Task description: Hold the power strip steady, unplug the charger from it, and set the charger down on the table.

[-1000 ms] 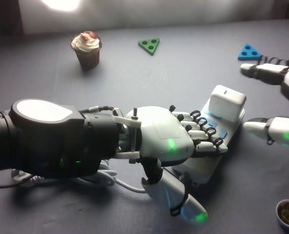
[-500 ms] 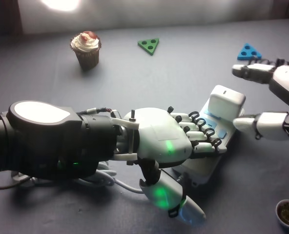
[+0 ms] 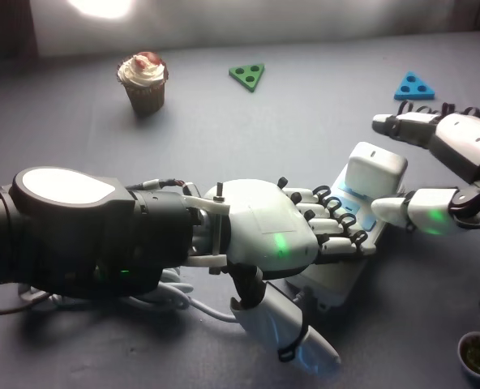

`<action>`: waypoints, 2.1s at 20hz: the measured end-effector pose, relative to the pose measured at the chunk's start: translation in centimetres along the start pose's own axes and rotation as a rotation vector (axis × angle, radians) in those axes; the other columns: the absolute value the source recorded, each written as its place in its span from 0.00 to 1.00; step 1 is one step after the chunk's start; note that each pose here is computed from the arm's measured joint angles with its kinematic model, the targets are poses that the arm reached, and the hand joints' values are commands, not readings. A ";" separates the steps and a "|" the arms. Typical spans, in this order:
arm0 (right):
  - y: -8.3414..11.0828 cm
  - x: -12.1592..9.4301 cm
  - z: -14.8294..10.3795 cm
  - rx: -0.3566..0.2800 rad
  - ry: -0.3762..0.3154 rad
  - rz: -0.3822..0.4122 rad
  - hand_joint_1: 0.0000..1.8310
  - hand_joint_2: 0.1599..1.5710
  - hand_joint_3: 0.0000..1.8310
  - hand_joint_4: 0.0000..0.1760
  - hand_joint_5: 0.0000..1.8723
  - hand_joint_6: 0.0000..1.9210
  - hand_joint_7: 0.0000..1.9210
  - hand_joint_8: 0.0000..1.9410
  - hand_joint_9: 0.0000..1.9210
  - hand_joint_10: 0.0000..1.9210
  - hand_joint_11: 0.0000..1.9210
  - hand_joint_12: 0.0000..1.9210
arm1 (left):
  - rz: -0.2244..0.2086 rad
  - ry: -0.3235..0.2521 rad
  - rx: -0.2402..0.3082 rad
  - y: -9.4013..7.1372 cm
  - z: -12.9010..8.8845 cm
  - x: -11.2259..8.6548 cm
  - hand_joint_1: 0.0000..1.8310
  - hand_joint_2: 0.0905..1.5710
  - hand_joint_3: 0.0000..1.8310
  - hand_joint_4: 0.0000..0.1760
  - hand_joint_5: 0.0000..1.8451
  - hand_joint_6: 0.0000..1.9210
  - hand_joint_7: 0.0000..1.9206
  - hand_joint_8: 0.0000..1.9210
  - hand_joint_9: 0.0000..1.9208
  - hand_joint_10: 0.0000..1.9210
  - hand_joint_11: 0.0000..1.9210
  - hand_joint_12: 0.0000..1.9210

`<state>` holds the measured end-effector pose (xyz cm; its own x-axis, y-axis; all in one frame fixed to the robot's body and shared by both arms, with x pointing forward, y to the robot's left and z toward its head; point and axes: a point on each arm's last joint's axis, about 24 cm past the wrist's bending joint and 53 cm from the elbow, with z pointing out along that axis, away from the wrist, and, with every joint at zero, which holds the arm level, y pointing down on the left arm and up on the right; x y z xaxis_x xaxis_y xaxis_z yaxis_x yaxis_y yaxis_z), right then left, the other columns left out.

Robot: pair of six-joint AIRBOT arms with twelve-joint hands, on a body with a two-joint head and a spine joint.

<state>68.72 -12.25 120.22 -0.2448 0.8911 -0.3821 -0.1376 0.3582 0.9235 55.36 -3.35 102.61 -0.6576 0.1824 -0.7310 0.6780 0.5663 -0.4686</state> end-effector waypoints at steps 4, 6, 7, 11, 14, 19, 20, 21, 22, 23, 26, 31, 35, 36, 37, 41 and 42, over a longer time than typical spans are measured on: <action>0.5 0.1 0.6 -0.011 -0.008 0.017 0.53 0.63 0.00 0.00 0.17 0.00 0.20 0.00 0.21 0.00 0.10 0.31 | 0.002 0.004 -0.001 0.0 0.0 0.2 0.00 0.59 0.00 0.00 0.02 0.00 0.03 0.00 0.04 0.00 0.02 0.06; 0.4 0.3 0.9 -0.003 -0.010 0.034 0.54 0.63 0.00 0.00 0.18 0.00 0.21 0.00 0.21 0.00 0.10 0.31 | 0.001 0.005 -0.001 0.0 0.1 0.3 0.00 0.59 0.00 0.00 0.02 0.00 0.04 0.00 0.04 0.00 0.02 0.06; 0.3 0.2 1.1 0.006 -0.012 0.052 0.53 0.62 0.00 0.00 0.18 0.00 0.21 0.00 0.22 0.00 0.10 0.31 | 0.001 0.007 -0.002 0.1 0.1 0.4 0.00 0.59 0.00 0.00 0.02 0.00 0.03 0.00 0.04 0.00 0.02 0.06; 0.4 0.0 1.7 0.003 -0.022 0.055 0.53 0.63 0.00 0.00 0.18 0.00 0.21 0.00 0.22 0.00 0.10 0.31 | 0.000 0.011 -0.003 0.2 0.1 0.6 0.00 0.58 0.00 0.00 0.02 0.00 0.03 0.00 0.03 0.00 0.01 0.06; 0.2 0.4 1.9 0.004 -0.016 0.057 0.52 0.63 0.00 0.00 0.19 0.00 0.22 0.00 0.22 0.00 0.10 0.31 | 0.000 0.011 -0.004 0.2 0.0 0.6 0.00 0.58 0.00 0.00 0.02 0.00 0.03 0.00 0.03 0.00 0.01 0.05; 0.1 0.2 2.3 0.005 -0.024 0.054 0.53 0.65 0.00 0.00 0.19 0.00 0.21 0.00 0.21 0.00 0.09 0.31 | 0.000 0.011 -0.003 0.2 0.0 0.6 0.00 0.58 0.00 0.00 0.01 0.00 0.02 0.00 0.02 0.00 0.01 0.05; 0.0 0.3 2.4 0.005 -0.023 0.055 0.53 0.64 0.00 0.00 0.19 0.00 0.21 0.00 0.22 0.00 0.10 0.32 | 0.001 0.011 -0.003 0.2 0.0 0.6 0.00 0.58 0.00 0.00 0.01 0.00 0.02 0.00 0.02 0.00 0.01 0.05; 0.0 0.4 2.5 0.005 -0.022 0.055 0.54 0.64 0.00 0.00 0.19 0.00 0.21 0.00 0.22 0.00 0.10 0.32 | 0.002 0.011 -0.004 0.2 0.0 0.6 0.00 0.58 0.00 0.00 0.01 0.00 0.02 0.00 0.03 0.00 0.01 0.05; 0.0 0.5 2.6 0.005 -0.022 0.056 0.54 0.64 0.00 0.00 0.19 0.00 0.21 0.00 0.22 0.00 0.10 0.32 | 0.002 0.011 -0.004 0.2 0.0 0.6 0.00 0.58 0.00 0.00 0.02 0.00 0.03 0.00 0.03 0.00 0.02 0.05; -0.1 0.5 2.7 0.005 -0.022 0.058 0.54 0.64 0.00 0.00 0.20 0.00 0.21 0.00 0.22 0.00 0.10 0.32 | 0.003 0.011 -0.004 0.2 0.0 0.6 0.00 0.59 0.00 0.00 0.02 0.00 0.03 0.00 0.03 0.00 0.02 0.05; -0.3 0.2 3.0 0.006 -0.031 0.063 0.55 0.65 0.00 0.00 0.20 0.00 0.22 0.00 0.22 0.00 0.10 0.34 | 0.004 0.011 -0.003 0.2 0.0 0.6 0.00 0.58 0.00 0.00 0.02 0.00 0.03 0.00 0.03 0.00 0.02 0.05; -0.4 0.2 3.3 0.007 -0.034 0.070 0.55 0.65 0.00 0.00 0.20 0.00 0.21 0.00 0.22 0.00 0.09 0.34 | 0.005 0.011 -0.004 0.2 0.0 0.6 0.00 0.58 0.00 0.00 0.02 0.00 0.03 0.00 0.03 0.00 0.02 0.05; -0.3 0.3 3.3 0.005 -0.033 0.072 0.55 0.65 0.00 0.00 0.21 0.00 0.22 0.00 0.23 0.00 0.10 0.35 | 0.006 0.011 -0.003 0.2 0.1 0.6 0.00 0.58 0.00 0.00 0.02 0.00 0.03 0.00 0.03 0.00 0.01 0.05; -0.3 0.3 3.4 0.005 -0.032 0.073 0.55 0.65 0.00 0.00 0.21 0.00 0.22 0.00 0.23 0.00 0.10 0.35 | 0.006 0.011 -0.003 0.2 0.1 0.6 0.00 0.58 0.00 0.00 0.02 0.00 0.03 0.00 0.03 0.00 0.01 0.05; -0.2 0.3 3.4 0.003 -0.032 0.074 0.55 0.65 0.00 0.00 0.20 0.00 0.22 0.00 0.23 0.00 0.10 0.35 | 0.006 0.011 -0.003 0.2 0.1 0.6 0.00 0.58 0.00 0.00 0.02 0.00 0.03 0.00 0.02 0.00 0.01 0.05; 0.0 0.3 3.4 0.002 -0.029 0.077 0.56 0.64 0.00 0.00 0.25 0.00 0.27 0.00 0.29 0.01 0.15 0.36 | 0.006 0.012 -0.002 0.2 0.1 0.6 0.00 0.58 0.00 0.00 0.02 0.00 0.03 0.00 0.03 0.00 0.01 0.05; 0.1 0.3 3.4 0.000 -0.028 0.080 0.58 0.65 0.00 0.00 0.30 0.00 0.33 0.01 0.35 0.01 0.20 0.37 | 0.006 0.012 -0.002 0.2 0.1 0.6 0.00 0.58 0.00 0.00 0.02 0.00 0.03 0.00 0.02 0.00 0.01 0.05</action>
<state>71.91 -10.94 120.32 -0.2278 0.9245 -0.3057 -0.1185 0.2853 0.9511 55.15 -3.17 102.04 -0.6575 0.1948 -0.7278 0.6810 0.5669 -0.4635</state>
